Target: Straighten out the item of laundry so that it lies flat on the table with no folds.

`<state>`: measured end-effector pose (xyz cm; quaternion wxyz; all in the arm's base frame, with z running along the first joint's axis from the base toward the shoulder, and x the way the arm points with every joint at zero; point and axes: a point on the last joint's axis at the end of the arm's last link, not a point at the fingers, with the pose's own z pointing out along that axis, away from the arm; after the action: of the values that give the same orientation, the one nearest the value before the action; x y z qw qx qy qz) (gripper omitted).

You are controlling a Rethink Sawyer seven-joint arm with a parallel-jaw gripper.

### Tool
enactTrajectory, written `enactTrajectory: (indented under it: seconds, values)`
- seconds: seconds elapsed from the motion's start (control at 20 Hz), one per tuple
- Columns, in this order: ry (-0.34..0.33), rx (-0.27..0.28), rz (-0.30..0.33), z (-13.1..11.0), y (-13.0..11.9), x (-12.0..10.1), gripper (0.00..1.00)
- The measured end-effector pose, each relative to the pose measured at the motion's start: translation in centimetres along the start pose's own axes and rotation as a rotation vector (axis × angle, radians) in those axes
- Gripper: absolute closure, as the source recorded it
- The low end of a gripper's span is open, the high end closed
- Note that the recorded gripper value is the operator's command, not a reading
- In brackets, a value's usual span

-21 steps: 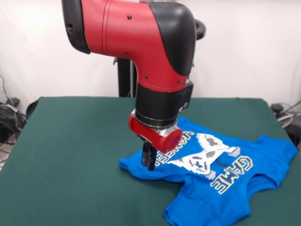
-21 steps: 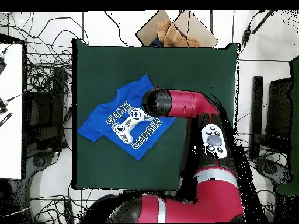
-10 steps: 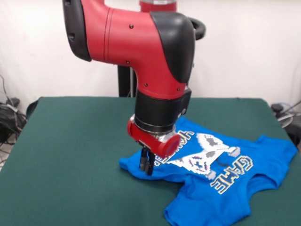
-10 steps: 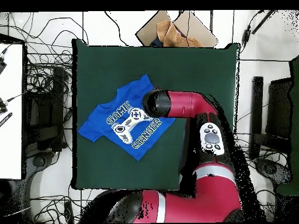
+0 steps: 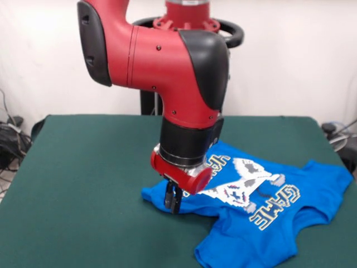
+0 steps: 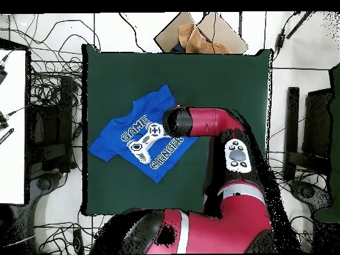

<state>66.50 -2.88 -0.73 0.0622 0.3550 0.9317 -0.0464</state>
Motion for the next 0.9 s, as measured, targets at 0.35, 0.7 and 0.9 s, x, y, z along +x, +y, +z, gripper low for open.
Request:
enactTrajectory:
  seconds: [0.35, 0.7, 0.9]
  values:
    - [-0.003, -0.003, -0.004, 0.4, 0.0, 0.1, 1.0]
    - [0.009, 0.003, 0.02, 0.6, -1.5, -0.3, 1.0]
    - [0.007, 0.005, 0.035, 0.3, -2.4, -0.9, 1.0]
